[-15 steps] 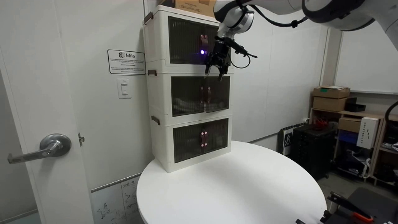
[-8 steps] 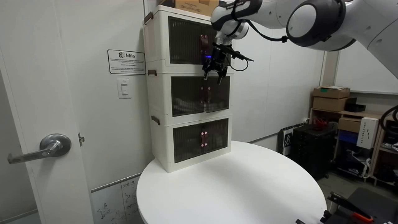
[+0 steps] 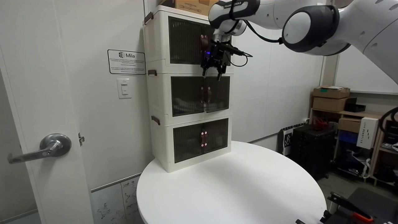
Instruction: Open the doors of the second cabinet, remove one towel and put it on the table
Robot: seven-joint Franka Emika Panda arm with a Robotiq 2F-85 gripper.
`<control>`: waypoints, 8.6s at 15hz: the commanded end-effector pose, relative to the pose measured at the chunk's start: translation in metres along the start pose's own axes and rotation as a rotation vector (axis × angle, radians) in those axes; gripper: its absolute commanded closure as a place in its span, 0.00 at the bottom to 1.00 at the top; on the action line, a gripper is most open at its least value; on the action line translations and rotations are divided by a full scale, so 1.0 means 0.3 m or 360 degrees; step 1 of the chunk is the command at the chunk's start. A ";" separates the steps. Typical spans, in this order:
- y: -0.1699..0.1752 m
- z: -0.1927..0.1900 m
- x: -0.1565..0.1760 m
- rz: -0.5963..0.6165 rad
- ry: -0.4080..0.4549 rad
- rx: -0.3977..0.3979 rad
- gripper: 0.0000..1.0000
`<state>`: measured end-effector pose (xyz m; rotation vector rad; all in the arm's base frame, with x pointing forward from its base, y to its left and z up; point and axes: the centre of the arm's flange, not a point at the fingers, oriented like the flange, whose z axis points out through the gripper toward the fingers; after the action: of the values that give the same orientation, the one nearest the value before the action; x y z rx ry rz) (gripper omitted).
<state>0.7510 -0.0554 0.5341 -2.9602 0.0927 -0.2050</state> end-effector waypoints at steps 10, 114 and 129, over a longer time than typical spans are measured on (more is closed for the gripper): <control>-0.016 -0.009 0.156 0.0257 0.0289 -0.0023 0.00; 0.528 -0.289 -0.431 -0.0490 -0.0527 -0.0045 0.00; 0.369 -0.098 -0.224 -0.0263 -0.0262 -0.0027 0.00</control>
<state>0.6468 -0.1533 0.5464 -2.9480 -0.3576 0.1093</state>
